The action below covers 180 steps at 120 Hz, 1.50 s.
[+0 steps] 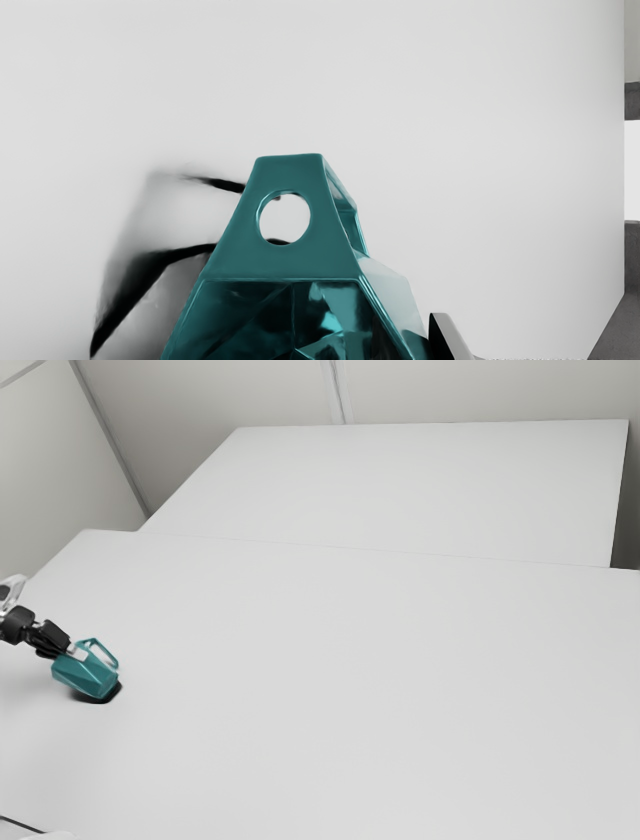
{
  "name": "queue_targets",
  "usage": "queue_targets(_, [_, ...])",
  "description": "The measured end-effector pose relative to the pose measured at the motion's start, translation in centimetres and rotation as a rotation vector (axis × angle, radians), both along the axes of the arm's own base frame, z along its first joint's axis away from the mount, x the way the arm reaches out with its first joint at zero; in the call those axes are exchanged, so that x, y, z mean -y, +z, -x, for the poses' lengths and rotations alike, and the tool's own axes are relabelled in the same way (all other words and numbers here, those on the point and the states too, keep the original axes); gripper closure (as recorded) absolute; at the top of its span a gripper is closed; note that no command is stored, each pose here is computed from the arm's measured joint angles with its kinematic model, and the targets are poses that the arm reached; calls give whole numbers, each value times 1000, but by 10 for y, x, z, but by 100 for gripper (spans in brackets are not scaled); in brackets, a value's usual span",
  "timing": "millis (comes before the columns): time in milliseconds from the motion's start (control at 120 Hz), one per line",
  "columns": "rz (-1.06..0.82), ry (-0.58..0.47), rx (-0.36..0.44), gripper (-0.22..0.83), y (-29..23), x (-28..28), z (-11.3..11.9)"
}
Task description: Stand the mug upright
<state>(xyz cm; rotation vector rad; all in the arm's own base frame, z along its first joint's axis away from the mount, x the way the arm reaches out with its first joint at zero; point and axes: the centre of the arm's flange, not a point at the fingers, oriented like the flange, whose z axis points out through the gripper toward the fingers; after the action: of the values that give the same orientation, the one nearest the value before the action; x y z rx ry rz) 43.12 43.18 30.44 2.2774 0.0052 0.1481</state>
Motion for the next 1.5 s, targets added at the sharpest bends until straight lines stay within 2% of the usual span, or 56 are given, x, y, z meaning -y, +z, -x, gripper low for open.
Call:
queue_targets(133, [3, -25, 18, 74, 12, 9, -2])
queue_targets(300, [-25, -67, 64, 76, 51, 30, -7])
queue_targets(592, [-230, -318, 86, 77, 129, 151, -70])
queue_targets(817, [-446, -429, 61, 77, 132, 247, -98])
queue_targets(1100, [-672, -389, 52, 78, 80, 305, -102])
queue_targets(1333, [-762, -300, 70, 78, 68, 315, -112])
queue_targets(1500, [-780, -263, 44, 78, 52, 322, -119])
